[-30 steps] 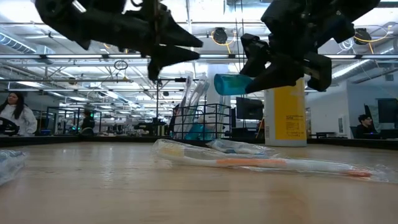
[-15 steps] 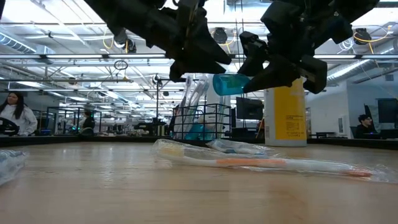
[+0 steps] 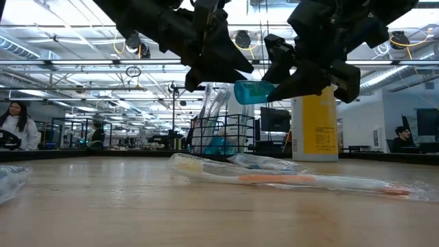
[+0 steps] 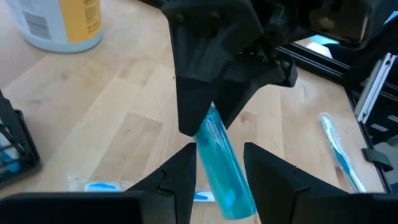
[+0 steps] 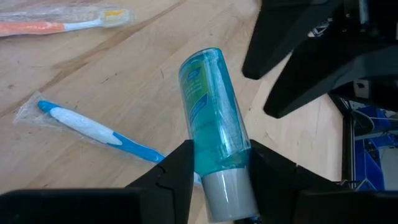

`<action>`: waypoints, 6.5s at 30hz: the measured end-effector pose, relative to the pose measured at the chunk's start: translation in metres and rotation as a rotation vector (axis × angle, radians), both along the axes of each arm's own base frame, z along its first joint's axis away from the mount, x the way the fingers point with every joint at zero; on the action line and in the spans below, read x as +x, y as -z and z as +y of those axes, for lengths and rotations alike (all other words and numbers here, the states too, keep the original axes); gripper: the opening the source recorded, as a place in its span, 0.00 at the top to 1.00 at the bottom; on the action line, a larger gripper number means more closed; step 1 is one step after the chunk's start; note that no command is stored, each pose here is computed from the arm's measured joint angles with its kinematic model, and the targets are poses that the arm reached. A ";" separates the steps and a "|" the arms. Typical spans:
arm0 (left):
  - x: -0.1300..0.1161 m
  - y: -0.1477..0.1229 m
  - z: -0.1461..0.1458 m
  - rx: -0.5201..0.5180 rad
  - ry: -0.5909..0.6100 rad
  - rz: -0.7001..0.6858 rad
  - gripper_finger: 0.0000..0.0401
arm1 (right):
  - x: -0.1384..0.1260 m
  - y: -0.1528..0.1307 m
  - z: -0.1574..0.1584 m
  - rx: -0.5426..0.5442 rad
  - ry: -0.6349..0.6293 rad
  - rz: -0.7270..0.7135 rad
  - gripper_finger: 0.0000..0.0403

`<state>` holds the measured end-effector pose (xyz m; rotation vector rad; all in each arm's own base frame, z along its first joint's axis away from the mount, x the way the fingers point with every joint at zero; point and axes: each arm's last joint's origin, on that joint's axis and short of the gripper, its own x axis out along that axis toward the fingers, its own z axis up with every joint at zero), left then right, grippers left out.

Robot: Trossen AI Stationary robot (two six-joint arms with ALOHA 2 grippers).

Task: Pick & Place toothbrushing station
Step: Put the blue mouthwash bottle into the black organizer

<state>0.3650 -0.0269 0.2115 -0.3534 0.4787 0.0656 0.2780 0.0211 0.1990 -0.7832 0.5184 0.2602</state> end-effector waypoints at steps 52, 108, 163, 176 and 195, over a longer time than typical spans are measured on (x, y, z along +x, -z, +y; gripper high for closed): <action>0.013 0.025 0.010 -0.029 0.002 0.011 0.77 | 0.002 -0.004 -0.001 0.109 0.113 -0.054 0.60; -0.075 -0.011 0.006 0.244 0.077 -0.678 0.77 | 0.035 -0.020 -0.014 0.942 -0.067 -0.778 0.48; -0.073 0.005 0.002 0.213 0.026 -0.498 0.46 | 0.061 -0.020 -0.015 0.839 0.041 -0.549 0.78; -0.083 -0.022 0.005 0.215 -0.013 -0.238 0.40 | 0.045 -0.009 -0.010 0.813 0.166 -0.208 0.78; -0.011 -0.053 -0.003 0.287 0.099 0.098 0.40 | 0.044 0.007 -0.004 0.774 0.191 -0.089 0.78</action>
